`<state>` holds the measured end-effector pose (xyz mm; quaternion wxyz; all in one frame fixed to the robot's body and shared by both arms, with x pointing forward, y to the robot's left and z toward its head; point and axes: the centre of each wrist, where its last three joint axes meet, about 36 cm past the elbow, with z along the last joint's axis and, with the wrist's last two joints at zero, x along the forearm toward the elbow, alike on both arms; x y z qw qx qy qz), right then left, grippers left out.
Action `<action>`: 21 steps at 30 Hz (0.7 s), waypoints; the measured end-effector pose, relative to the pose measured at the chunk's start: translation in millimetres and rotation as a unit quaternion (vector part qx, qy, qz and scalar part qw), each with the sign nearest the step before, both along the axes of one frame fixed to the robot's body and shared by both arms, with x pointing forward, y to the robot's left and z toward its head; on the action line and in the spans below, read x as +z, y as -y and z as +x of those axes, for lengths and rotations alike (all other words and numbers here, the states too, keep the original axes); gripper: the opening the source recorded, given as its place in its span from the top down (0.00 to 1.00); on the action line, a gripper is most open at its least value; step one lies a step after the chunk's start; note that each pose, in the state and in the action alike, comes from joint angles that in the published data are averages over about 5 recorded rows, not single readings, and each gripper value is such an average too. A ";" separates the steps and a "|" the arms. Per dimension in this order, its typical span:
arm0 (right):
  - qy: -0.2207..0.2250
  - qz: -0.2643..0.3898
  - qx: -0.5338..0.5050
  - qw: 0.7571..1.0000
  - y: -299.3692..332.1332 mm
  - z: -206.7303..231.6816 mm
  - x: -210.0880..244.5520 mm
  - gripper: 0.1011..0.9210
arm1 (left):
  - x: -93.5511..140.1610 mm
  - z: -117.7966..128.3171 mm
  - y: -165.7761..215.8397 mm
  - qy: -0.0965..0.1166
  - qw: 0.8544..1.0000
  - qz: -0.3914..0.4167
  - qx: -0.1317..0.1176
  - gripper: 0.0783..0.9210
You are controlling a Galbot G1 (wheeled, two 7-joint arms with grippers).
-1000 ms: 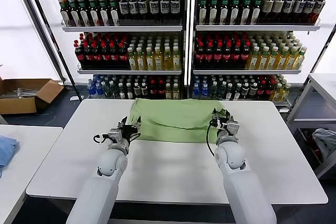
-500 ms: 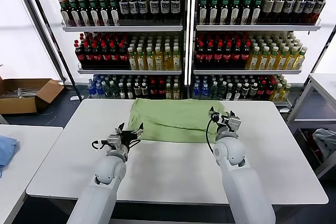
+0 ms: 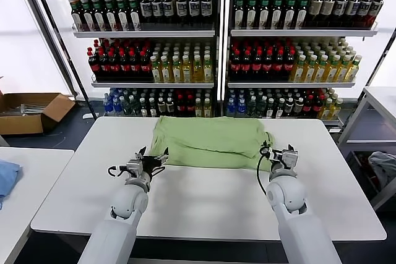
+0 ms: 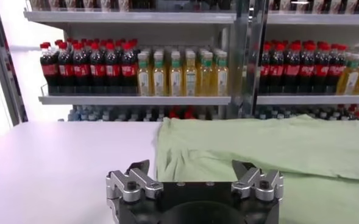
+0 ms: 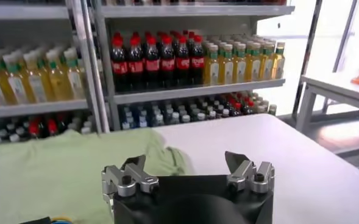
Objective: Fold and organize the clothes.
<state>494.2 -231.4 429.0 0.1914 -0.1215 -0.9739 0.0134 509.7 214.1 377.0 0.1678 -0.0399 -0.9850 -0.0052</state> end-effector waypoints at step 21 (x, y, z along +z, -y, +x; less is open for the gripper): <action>-0.060 0.010 0.005 0.998 -7.5 -1.2 -37.9 0.47 | -16.7 -1.2 0.5 -0.035 0.999 0.015 0.005 0.17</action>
